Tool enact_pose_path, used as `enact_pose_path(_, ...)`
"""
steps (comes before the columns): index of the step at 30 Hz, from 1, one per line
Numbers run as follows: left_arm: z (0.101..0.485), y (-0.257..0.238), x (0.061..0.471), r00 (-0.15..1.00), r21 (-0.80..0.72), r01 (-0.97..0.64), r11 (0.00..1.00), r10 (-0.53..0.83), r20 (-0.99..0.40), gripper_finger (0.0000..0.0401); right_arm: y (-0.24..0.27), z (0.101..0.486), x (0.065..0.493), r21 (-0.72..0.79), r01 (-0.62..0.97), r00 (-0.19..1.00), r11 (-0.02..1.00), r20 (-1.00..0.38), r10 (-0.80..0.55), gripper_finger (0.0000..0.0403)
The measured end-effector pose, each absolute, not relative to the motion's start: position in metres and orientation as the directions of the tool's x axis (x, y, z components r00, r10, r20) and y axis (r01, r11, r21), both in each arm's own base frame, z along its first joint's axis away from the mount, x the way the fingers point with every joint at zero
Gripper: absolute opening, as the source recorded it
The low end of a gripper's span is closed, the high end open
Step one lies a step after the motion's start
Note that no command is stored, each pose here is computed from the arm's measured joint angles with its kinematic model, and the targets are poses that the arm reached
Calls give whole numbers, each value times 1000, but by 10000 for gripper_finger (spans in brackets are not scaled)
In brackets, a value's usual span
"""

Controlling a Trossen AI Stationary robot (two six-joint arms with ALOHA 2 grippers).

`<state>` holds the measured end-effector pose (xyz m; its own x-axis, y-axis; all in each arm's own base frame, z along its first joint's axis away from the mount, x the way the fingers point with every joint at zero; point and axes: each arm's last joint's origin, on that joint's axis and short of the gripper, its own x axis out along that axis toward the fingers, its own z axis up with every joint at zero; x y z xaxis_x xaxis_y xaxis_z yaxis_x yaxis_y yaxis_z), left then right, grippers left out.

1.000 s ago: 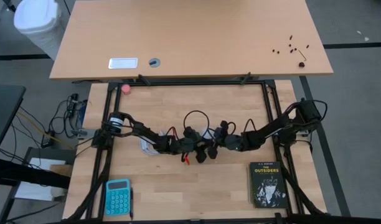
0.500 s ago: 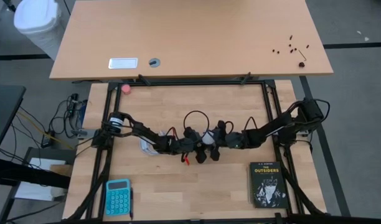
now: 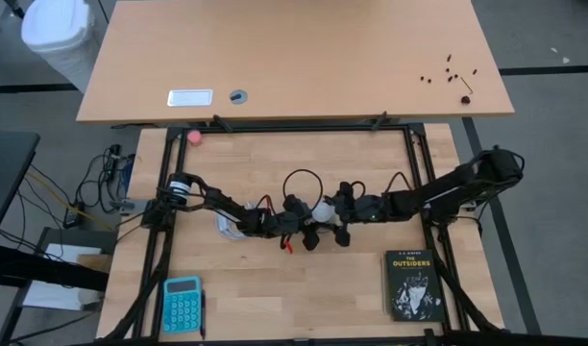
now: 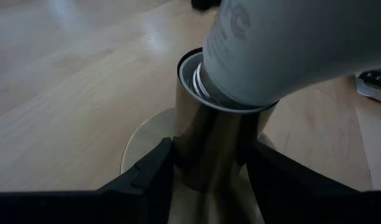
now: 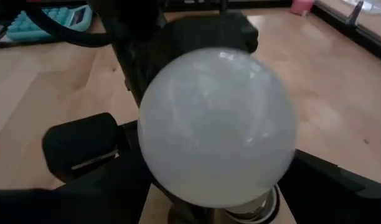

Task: Screw lightbulb
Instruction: Insert the white lightbulb into the silver lamp

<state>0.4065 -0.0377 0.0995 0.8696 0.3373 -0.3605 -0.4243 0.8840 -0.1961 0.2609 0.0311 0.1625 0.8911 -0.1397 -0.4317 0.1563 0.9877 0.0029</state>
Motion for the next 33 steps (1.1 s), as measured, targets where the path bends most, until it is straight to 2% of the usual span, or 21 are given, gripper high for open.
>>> enact_pose_path(15, 100, -39, 407, 873, -199, -417, 887, 329, -361, 188, 27, 175, 271, -130, 167, 852, 977, -479, -209, 307)
enact_pose_path(20, 100, -39, 407, 873, -199, -416, 887, 329, -361, 188, 25, 176, 272, -143, 166, 851, 976, -478, -215, 283)
enact_pose_path(26, 99, -39, 406, 873, -197, -416, 888, 328, -362, 188, 24, 176, 272, -158, 154, 850, 975, -482, -212, 231)
enact_pose_path(33, 99, -39, 406, 873, -198, -414, 889, 326, -362, 188, 25, 176, 271, -159, 152, 850, 976, -483, -211, 218)
